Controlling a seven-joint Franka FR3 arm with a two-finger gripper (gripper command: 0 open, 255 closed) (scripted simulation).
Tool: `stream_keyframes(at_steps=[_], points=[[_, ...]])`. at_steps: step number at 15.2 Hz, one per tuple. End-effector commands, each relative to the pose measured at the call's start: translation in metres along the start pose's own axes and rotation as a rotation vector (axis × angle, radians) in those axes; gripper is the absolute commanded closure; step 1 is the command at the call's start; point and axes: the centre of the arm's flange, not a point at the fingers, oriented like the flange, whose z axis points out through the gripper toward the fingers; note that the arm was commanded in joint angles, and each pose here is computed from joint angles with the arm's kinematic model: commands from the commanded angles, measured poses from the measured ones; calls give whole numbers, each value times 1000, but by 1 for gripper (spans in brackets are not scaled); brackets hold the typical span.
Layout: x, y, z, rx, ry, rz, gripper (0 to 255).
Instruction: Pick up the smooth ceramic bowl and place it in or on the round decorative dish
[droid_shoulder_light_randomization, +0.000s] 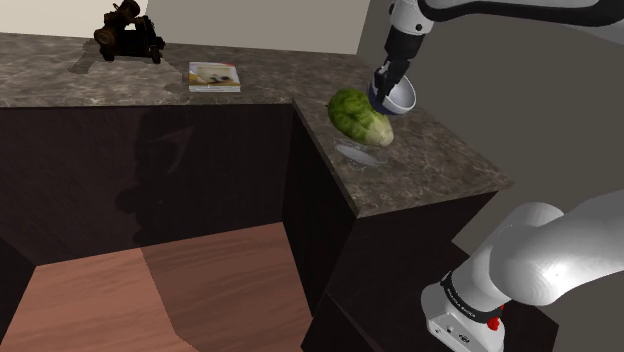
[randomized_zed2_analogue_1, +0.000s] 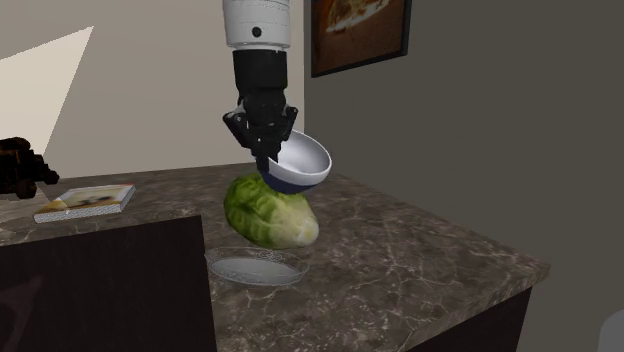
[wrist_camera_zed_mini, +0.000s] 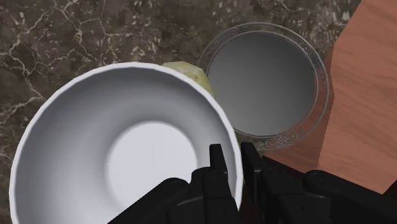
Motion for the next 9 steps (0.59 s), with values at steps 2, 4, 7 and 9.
stream_keyframes(at_steps=[2,4,7,9], points=[[-3,-39,-6,-1,0,1,255],[-4,-65,-10,-1,0,1,255],[-5,-97,-15,-1,0,1,255],[-5,-98,-5,-1,0,1,255]])
